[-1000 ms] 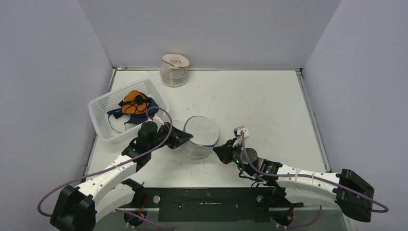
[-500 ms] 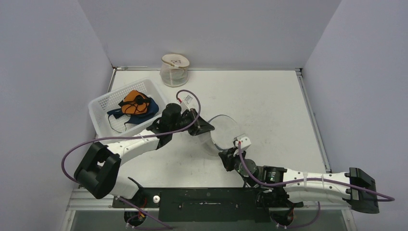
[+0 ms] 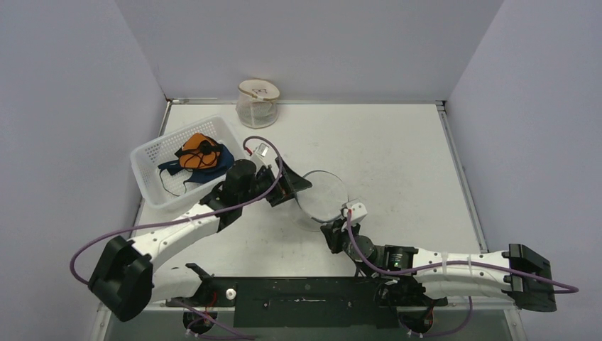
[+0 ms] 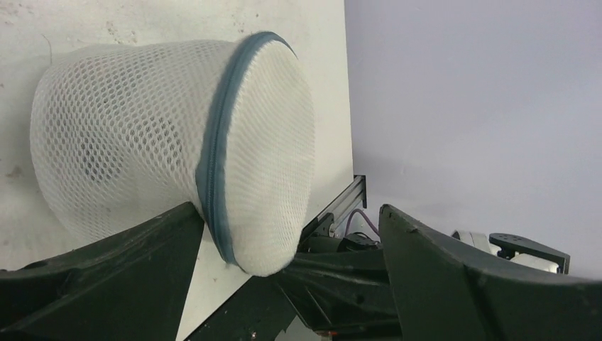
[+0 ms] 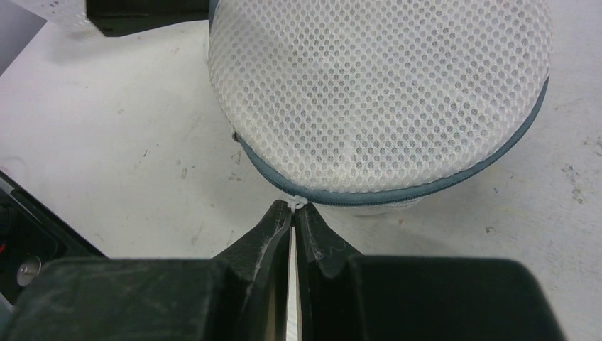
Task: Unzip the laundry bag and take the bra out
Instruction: Unzip the laundry bag at the center of the board.
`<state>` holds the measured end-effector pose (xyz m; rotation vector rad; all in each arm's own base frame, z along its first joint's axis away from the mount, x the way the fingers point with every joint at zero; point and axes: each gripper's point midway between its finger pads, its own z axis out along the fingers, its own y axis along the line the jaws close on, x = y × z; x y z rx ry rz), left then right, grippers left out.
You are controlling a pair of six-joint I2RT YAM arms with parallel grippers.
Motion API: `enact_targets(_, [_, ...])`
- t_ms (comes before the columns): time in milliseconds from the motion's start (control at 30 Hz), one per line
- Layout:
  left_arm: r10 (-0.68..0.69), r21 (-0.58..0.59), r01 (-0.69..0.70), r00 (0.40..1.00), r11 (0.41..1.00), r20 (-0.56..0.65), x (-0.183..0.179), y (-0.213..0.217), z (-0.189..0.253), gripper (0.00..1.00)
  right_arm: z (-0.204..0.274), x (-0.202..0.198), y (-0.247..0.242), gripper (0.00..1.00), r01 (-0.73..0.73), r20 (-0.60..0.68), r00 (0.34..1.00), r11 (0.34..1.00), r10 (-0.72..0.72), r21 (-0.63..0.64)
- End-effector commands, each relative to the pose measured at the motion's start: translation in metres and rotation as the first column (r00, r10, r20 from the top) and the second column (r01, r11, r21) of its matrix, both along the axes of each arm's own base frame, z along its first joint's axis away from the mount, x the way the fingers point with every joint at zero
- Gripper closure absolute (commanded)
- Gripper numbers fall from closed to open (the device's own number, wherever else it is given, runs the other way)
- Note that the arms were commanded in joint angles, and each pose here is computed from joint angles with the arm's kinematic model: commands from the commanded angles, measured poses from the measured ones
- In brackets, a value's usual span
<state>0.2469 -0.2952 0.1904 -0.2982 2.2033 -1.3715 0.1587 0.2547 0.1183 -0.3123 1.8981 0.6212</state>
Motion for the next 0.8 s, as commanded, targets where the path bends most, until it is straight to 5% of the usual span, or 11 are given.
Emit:
enact_targets(0, [0.095,0.061,-0.096,0.995,0.993,0.024,-0.019,0.022,-0.003,0.07,0.034,0.0,0.023,0.95,-0.019,0.023,1.0,0.993,0.016,0.113])
enact_targets(367, [0.17,-0.013,-0.171,0.984,0.985,-0.058,-0.069,0.022,-0.014,0.1,0.036,-0.003,0.047,0.95,-0.084,0.029,0.996,0.99,0.081,0.111])
enact_targets(767, [0.215,-0.07,-0.22,0.974,0.973,-0.074,-0.057,-0.006,-0.023,0.38,0.038,-0.015,0.059,0.95,-0.177,0.04,0.984,0.976,0.174,0.129])
